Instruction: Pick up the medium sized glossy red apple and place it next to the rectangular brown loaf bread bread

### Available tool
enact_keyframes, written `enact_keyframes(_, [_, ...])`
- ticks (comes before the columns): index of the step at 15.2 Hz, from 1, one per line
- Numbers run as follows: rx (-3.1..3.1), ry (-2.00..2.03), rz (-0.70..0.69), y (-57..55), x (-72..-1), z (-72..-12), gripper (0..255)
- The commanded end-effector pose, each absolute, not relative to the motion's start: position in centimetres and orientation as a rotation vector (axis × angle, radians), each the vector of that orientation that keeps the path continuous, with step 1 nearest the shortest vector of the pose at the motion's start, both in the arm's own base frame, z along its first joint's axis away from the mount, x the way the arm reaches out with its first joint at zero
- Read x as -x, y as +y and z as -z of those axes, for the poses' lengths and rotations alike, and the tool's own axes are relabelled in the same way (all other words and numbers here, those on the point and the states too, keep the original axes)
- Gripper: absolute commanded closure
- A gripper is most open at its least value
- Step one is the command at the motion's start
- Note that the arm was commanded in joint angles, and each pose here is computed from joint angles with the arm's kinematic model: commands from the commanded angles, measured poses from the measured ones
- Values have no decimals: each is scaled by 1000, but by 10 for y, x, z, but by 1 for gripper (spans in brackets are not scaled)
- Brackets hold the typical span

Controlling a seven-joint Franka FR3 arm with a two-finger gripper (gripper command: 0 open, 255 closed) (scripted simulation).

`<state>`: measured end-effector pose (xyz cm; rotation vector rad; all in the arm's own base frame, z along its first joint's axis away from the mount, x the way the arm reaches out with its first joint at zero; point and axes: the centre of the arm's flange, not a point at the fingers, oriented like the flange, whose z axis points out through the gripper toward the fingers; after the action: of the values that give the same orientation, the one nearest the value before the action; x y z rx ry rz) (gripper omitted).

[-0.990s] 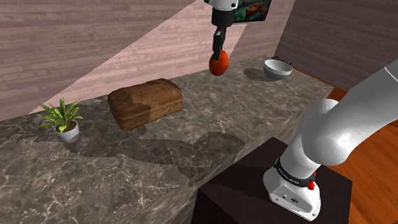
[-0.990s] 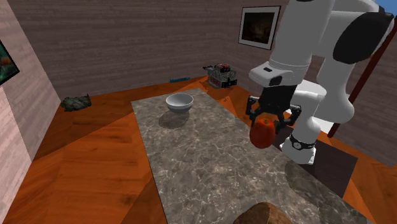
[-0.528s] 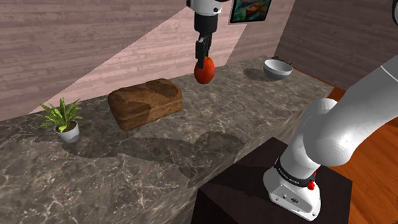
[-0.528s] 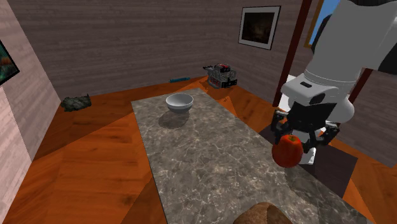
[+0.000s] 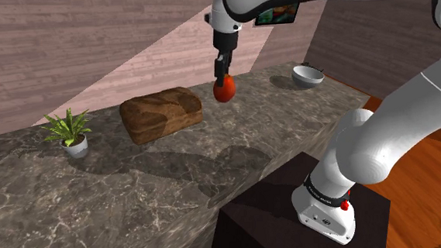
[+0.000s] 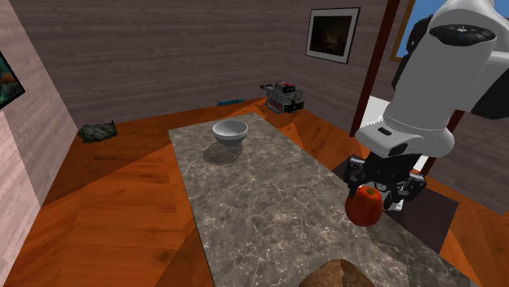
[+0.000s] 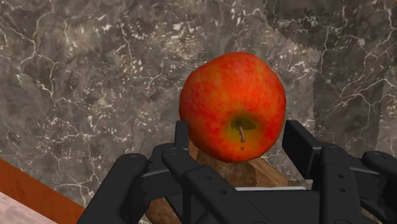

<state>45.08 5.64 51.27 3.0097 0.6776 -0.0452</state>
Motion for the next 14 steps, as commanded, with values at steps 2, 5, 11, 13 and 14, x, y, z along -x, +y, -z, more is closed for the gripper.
enact_keyframes(2, [-3010,677,44,58,-450,-496,255])
enact_keyframes(5, [-3010,677,44,58,-450,-481,255])
enact_keyframes(11, [-3010,677,44,58,-450,-449,255])
enact_keyframes(13, [-3010,677,44,58,-450,-438,255])
enact_keyframes(14, [-3010,677,44,58,-450,-433,255])
